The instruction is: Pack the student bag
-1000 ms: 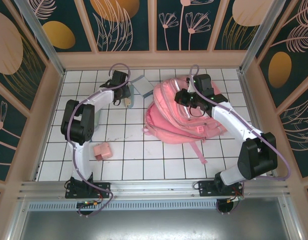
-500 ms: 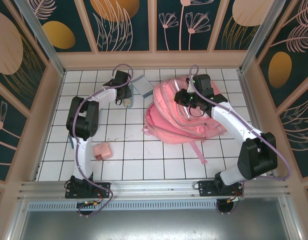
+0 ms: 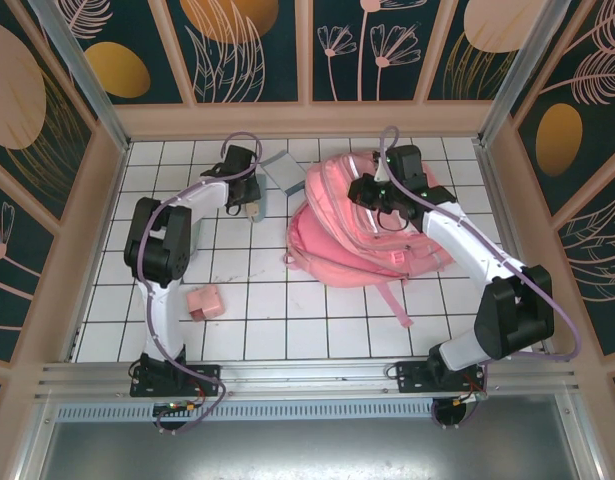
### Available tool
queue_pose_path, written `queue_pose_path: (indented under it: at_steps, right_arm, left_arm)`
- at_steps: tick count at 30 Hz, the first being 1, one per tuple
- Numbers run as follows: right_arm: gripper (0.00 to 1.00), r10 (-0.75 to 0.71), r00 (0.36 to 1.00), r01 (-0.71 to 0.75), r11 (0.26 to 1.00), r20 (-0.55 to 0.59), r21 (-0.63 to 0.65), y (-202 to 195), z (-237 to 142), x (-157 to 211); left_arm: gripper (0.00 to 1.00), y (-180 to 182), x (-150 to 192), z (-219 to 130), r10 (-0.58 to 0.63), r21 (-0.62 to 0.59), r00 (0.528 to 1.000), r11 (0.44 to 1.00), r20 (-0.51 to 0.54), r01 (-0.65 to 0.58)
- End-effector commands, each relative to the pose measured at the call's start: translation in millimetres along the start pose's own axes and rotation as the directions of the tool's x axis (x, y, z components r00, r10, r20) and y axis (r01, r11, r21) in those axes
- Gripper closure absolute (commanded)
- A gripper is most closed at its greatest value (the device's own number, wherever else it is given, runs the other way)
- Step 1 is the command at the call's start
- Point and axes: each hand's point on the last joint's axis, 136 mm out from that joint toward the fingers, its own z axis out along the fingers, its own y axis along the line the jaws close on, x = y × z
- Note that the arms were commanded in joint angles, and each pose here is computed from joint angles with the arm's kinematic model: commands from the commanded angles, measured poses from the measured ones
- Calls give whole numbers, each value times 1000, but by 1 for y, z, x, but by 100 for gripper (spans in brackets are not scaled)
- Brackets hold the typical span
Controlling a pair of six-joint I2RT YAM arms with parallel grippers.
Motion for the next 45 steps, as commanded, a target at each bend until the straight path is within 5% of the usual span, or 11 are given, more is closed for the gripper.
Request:
queue_pose_path:
  at_steps: [1, 12, 19, 28, 34, 45]
  right_arm:
    - [100, -13, 996, 29, 984, 93, -178, 53, -27, -36]
    - [100, 73, 991, -37, 954, 111, -299, 60, -48, -60]
    - [100, 117, 985, -70, 942, 125, -327, 56, -55, -65]
    - [100, 139, 983, -93, 940, 120, -329, 53, -51, -65]
    - [100, 141, 983, -94, 937, 120, -336, 54, -52, -63]
    - [100, 150, 983, -107, 936, 107, -336, 48, -49, -54]
  left_arm:
    - [100, -14, -18, -41, -72, 112, 996, 992, 45, 66]
    - [100, -56, -4, -116, -163, 386, 986, 913, 38, 136]
    - [100, -122, 40, -143, -181, 516, 982, 838, -47, 179]
    - [100, -202, 118, -125, -187, 540, 956, 792, -228, 284]
    - [100, -213, 156, -96, -191, 463, 935, 828, -298, 317]
    - [100, -226, 153, -83, -280, 412, 922, 831, -269, 373]
